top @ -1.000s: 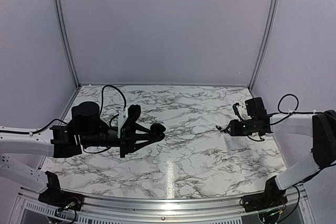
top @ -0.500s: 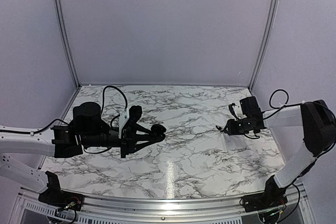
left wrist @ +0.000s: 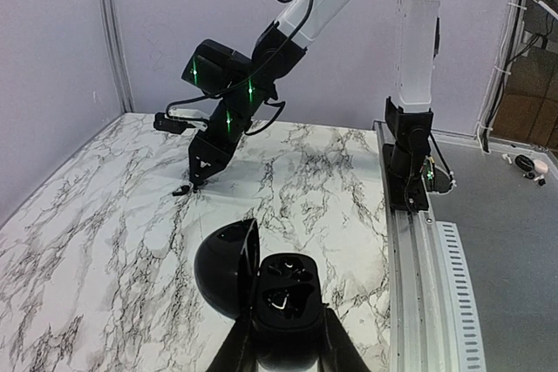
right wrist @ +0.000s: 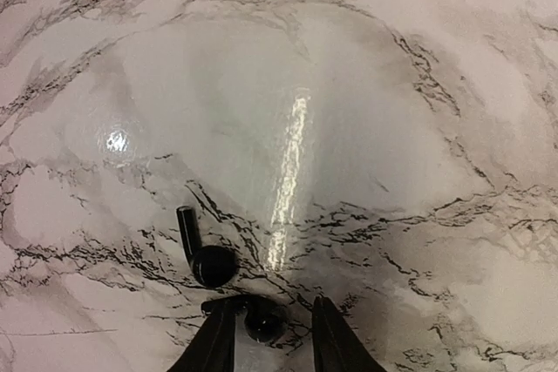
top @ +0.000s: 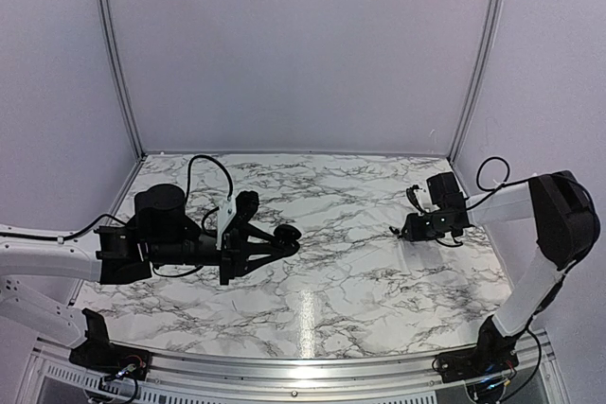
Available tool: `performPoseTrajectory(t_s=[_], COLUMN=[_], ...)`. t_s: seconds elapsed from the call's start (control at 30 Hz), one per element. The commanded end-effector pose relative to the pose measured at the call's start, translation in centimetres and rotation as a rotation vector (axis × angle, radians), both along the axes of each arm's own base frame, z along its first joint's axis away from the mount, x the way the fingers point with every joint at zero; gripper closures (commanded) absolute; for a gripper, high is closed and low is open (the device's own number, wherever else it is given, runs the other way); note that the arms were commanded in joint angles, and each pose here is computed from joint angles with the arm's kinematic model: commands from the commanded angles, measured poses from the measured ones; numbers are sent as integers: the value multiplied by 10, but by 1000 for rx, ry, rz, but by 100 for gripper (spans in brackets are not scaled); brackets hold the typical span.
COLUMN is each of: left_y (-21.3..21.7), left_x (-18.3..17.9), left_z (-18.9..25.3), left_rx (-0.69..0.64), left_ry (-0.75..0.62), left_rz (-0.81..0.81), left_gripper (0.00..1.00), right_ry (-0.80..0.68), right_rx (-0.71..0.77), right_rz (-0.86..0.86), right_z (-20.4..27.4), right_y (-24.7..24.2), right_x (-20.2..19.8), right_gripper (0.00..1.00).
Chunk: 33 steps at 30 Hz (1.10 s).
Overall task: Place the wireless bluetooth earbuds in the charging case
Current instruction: Pick up the left earbud from the center of the board.
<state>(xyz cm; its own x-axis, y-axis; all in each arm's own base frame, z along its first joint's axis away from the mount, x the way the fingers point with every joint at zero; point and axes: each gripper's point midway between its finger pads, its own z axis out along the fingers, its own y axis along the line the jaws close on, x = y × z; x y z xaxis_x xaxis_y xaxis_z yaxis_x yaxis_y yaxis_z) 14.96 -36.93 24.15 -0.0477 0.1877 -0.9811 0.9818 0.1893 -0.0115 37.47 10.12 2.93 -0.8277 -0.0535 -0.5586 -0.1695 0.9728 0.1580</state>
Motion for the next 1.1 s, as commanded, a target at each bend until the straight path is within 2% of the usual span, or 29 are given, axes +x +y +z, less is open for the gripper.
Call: performPoseTrajectory(t_s=[0.0,0.47,0.63,0.93,1.07], left_y=[-4,-3,-1,6,6], left_x=[7,6,6,8,5], left_z=[16,17,17,15,15], left_rx=[-36,-38,-41,-68,-79], left_ry=[-41,-38,-39,-32,-17], left_rz=[13,14,17,26,-2], left_gripper=[93,93,94,96,96], right_ry=[-43,-8,-14,-111,-219], right_rx=[-3,3,18,56,91], right_rz=[9,37,51,138,236], right_z=[10,-2,3,44,83], right_y=[0,3,6,32,61], right_x=[14,8,6,-10,-27], right_gripper=[71,76,84,90,90])
